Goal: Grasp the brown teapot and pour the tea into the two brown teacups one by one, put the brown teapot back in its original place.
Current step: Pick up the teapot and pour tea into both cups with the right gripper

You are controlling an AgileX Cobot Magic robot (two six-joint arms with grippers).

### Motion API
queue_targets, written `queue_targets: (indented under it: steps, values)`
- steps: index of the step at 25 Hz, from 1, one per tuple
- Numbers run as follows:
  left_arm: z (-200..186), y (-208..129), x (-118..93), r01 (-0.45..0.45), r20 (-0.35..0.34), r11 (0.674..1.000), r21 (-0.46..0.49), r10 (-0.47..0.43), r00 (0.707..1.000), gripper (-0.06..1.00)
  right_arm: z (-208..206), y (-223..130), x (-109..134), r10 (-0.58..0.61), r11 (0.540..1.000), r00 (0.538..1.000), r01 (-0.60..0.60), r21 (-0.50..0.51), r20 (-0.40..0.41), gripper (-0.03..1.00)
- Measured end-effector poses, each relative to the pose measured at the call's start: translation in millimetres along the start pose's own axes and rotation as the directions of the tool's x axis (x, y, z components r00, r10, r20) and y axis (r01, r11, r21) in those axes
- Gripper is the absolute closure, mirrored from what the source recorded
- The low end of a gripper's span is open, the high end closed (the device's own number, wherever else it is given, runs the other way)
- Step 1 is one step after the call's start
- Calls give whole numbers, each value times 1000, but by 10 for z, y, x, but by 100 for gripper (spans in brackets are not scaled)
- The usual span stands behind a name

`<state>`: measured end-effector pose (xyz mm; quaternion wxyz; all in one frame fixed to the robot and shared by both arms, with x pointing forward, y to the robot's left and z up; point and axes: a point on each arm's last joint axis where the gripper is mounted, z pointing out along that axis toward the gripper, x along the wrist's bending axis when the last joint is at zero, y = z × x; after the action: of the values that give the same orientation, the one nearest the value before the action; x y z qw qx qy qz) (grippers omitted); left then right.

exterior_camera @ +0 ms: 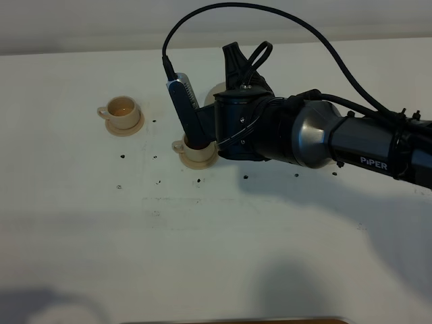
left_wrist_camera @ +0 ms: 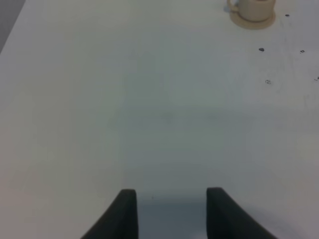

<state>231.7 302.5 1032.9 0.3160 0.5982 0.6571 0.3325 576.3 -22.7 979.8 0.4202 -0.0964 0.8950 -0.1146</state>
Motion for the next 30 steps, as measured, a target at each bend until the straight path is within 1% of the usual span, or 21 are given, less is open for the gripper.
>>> queue_targets:
  steps: [20,30]
  values:
    - [0,0,0,0,0,1000,0,0,1000,63,0,0,-5,-49,999,999,49,1,5,86]
    - [0,0,0,0,0,1000,0,0,1000,63,0,-9,-25,-72,997,997,72,12,27,86]
